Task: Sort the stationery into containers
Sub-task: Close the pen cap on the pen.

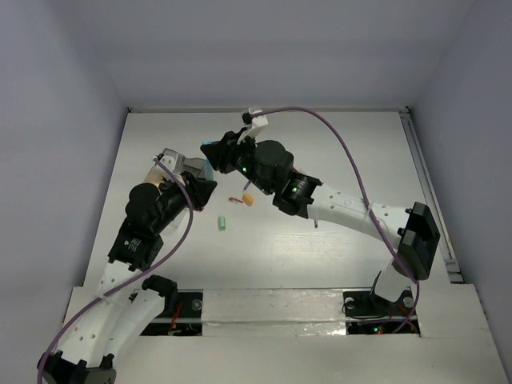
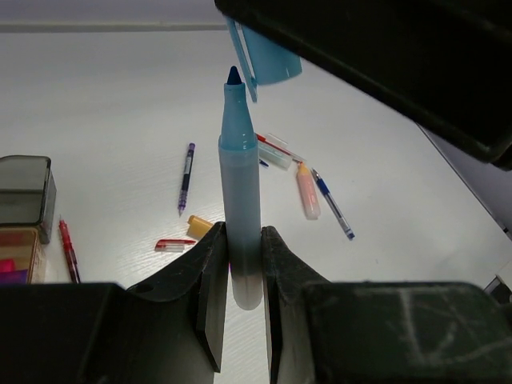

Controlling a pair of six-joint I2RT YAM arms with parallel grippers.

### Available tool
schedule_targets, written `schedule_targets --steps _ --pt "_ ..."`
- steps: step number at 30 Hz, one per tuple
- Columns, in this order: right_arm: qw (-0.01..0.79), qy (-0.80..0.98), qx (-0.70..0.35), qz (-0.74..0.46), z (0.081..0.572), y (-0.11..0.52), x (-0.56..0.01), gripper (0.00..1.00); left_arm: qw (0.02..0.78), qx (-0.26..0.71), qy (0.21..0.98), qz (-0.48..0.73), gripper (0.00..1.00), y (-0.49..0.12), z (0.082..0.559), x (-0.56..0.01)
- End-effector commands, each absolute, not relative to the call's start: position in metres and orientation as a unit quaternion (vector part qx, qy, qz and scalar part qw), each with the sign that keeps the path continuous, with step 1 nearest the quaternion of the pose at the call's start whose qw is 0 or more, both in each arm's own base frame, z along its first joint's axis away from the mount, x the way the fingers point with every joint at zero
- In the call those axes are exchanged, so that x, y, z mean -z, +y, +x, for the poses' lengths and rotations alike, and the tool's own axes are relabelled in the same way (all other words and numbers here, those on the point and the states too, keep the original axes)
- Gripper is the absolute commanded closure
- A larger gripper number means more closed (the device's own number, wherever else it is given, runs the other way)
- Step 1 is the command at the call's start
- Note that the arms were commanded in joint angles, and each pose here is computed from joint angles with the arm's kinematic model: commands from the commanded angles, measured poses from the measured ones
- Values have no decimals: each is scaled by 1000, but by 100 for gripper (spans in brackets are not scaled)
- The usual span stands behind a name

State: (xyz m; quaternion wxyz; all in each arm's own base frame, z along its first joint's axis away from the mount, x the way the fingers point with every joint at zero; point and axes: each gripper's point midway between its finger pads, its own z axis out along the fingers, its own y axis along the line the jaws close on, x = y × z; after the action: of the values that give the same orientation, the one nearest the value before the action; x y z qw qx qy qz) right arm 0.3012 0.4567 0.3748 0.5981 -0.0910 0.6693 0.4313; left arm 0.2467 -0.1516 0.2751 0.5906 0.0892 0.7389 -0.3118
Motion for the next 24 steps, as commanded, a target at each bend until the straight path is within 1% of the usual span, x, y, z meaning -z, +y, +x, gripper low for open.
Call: schedule_targets --steps 1,8,18,24 --pt "648 603 -462 -55 302 450 -438 95 608 320 719 98 100 -155 246 -293" --pt "653 595 -465 -60 301 452 -446 95 601 321 725 99 100 -157 249 -289" --pt "647 625 -432 -62 316 463 -412 93 616 331 708 103 100 -156 241 -300" --pt "648 624 -431 -63 316 463 -409 93 620 328 706 99 100 -154 242 -302"
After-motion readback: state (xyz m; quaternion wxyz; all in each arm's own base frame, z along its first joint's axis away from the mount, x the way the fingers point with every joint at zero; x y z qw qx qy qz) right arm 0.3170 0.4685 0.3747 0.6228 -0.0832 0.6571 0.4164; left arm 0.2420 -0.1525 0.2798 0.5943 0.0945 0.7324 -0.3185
